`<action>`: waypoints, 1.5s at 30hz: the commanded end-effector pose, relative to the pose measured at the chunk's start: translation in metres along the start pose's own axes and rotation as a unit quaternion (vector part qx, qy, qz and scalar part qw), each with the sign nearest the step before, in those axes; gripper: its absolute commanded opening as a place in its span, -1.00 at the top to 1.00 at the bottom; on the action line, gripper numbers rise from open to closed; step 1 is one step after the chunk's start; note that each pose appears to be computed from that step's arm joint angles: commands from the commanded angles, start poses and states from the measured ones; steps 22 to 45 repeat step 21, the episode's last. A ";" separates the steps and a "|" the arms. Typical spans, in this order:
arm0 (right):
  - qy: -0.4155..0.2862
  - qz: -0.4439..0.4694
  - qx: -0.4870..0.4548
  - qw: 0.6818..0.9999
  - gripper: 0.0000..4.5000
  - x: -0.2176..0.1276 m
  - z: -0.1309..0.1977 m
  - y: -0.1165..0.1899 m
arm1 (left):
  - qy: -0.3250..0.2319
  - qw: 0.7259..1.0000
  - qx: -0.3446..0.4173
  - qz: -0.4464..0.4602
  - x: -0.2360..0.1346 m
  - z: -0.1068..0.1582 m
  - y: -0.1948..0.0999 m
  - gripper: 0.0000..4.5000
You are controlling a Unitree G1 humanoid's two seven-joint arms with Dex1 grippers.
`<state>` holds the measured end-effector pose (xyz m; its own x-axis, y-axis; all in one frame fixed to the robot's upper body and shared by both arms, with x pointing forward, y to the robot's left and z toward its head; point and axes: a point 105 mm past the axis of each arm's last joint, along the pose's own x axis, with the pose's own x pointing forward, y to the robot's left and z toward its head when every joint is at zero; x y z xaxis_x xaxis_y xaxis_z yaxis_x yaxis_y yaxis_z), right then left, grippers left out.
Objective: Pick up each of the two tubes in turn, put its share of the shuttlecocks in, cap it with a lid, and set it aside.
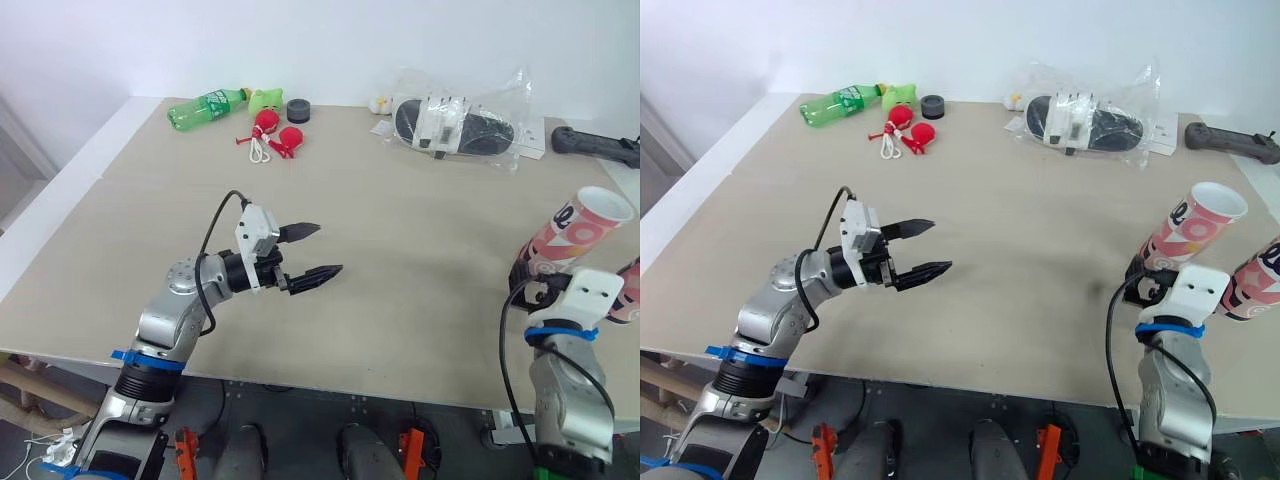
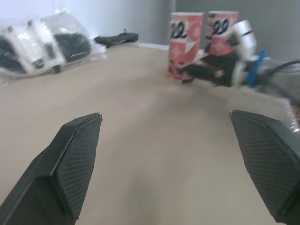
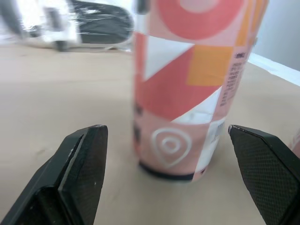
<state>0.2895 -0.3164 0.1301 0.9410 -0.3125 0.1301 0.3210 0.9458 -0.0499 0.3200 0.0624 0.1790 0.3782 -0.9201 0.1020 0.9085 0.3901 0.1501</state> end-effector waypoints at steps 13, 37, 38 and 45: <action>0.111 0.472 -0.031 0.874 -0.96 -0.032 0.026 0.091 | 0.090 0.979 0.031 0.178 -0.092 -0.018 0.025 -1.00; 0.105 0.457 -0.028 0.883 -0.96 -0.020 0.024 0.088 | 0.093 0.980 0.036 0.174 -0.093 -0.013 0.023 -1.00; 0.105 0.457 -0.028 0.883 -0.96 -0.020 0.024 0.088 | 0.093 0.980 0.036 0.174 -0.093 -0.013 0.023 -1.00; 0.105 0.457 -0.028 0.883 -0.96 -0.020 0.024 0.088 | 0.093 0.980 0.036 0.174 -0.093 -0.013 0.023 -1.00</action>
